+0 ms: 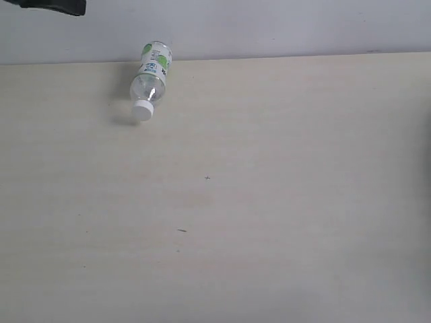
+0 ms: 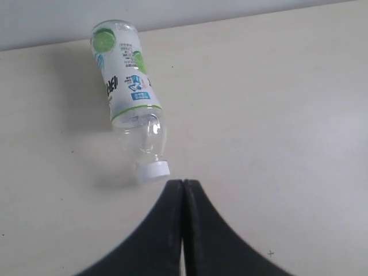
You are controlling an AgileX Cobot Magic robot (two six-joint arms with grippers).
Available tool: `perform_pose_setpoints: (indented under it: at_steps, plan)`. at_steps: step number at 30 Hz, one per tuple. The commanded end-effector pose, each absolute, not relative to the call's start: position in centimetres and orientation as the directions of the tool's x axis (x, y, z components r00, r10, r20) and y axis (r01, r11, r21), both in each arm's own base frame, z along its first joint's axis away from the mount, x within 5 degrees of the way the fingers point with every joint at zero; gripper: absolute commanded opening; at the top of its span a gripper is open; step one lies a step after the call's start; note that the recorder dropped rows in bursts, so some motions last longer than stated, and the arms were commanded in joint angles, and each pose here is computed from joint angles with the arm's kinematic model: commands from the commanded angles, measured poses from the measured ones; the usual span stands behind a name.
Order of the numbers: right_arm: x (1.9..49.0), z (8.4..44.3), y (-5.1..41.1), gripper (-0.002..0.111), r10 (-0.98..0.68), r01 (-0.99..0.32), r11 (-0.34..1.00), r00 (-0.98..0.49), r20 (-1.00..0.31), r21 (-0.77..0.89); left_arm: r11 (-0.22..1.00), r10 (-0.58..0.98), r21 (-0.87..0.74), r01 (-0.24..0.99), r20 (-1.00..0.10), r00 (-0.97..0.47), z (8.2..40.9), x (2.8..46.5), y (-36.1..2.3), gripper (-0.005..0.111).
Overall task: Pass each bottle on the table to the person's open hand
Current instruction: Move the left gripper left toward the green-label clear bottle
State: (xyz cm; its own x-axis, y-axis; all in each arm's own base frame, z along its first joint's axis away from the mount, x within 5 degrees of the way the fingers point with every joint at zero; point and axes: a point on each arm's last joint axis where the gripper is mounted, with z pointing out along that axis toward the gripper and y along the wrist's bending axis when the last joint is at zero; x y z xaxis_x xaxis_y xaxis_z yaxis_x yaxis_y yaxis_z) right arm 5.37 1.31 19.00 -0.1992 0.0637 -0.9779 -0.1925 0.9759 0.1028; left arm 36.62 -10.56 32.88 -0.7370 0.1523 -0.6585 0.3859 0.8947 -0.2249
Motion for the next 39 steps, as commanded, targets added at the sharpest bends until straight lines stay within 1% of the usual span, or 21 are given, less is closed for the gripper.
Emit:
perform_pose_setpoints:
  at_steps: [1, 6, 9, 12, 15, 20, 24, 25, 27, 29, 32, 34, 35, 36, 39]
  plan:
    - [5.4, 18.9, 1.3, 0.000, 0.067, -0.187, 0.977, -0.193, -0.979, 0.104, 0.913, 0.145, -0.226, 0.340, -0.599, -0.788, 32.7, 40.3, -11.1, 0.000]
    - [5.4, 18.9, 1.3, 0.000, 0.067, -0.187, 0.977, -0.193, -0.979, 0.104, 0.917, 0.218, -0.155, 0.368, -0.577, -0.787, 32.6, 43.7, -12.4, 0.000]
    - [5.4, 18.9, 1.3, 0.000, 0.067, -0.187, 0.977, -0.193, -0.979, 0.104, 0.932, 0.238, -0.090, 0.350, -0.576, -0.782, 31.9, 45.6, -13.2, 0.000]
    - [5.4, 18.9, 1.3, 0.000, 0.067, -0.187, 0.977, -0.193, -0.979, 0.104, 0.950, 0.222, -0.045, 0.310, -0.602, -0.767, 31.7, 47.2, -13.6, 0.000]
    - [5.4, 18.9, 1.3, 0.000, 0.067, -0.187, 0.977, -0.193, -0.979, 0.104, 0.950, 0.215, -0.042, 0.309, -0.631, -0.746, 31.7, 48.5, -13.9, 0.000]
    - [5.4, 18.9, 1.3, 0.000, 0.067, -0.187, 0.977, -0.193, -0.979, 0.104, 0.950, 0.209, -0.042, 0.308, -0.648, -0.733, 30.5, 50.0, -14.3, 0.000]
    - [5.4, 18.9, 1.3, 0.000, 0.067, -0.187, 0.977, -0.193, -0.979, 0.104, 0.960, 0.152, -0.078, 0.270, -0.665, -0.731, 29.6, 50.8, -14.5, 0.000]
    - [5.4, 18.9, 1.3, 0.000, 0.067, -0.187, 0.977, -0.193, -0.979, 0.104, 0.960, 0.145, -0.088, 0.267, -0.659, -0.738, 29.1, 50.9, -14.6, 0.002]
    - [5.4, 18.9, 1.3, 0.000, 0.067, -0.187, 0.977, -0.193, -0.979, 0.104, 0.957, 0.135, -0.109, 0.267, -0.651, -0.747, 28.5, 51.1, -14.8, 0.009]
    - [5.4, 18.9, 1.3, 0.000, 0.067, -0.187, 0.977, -0.193, -0.979, 0.104, 0.953, 0.108, -0.152, 0.261, -0.635, -0.765, 27.7, 51.2, -15.2, 0.023]
    - [5.4, 18.9, 1.3, 0.000, 0.067, -0.187, 0.977, -0.193, -0.979, 0.104, 0.946, 0.087, -0.198, 0.258, -0.611, -0.787, 26.4, 51.5, -15.8, 0.054]
    - [5.4, 18.9, 1.3, 0.000, 0.067, -0.187, 0.977, -0.193, -0.979, 0.104, 0.943, 0.091, -0.203, 0.264, -0.605, -0.791, 25.4, 51.7, -16.4, 0.076]
    - [5.4, 18.9, 1.3, 0.000, 0.067, -0.187, 0.977, -0.193, -0.979, 0.104, 0.942, 0.094, -0.204, 0.267, -0.605, -0.791, 24.9, 51.8, -16.8, 0.082]
    - [5.4, 18.9, 1.3, 0.000, 0.067, -0.187, 0.977, -0.193, -0.979, 0.104, 0.941, 0.092, -0.206, 0.268, -0.607, -0.790, 24.5, 51.9, -17.1, 0.084]
    - [5.4, 18.9, 1.3, 0.000, 0.067, -0.187, 0.977, -0.193, -0.979, 0.104, 0.942, 0.096, -0.199, 0.270, -0.611, -0.786, 23.1, 52.1, -18.1, 0.079]
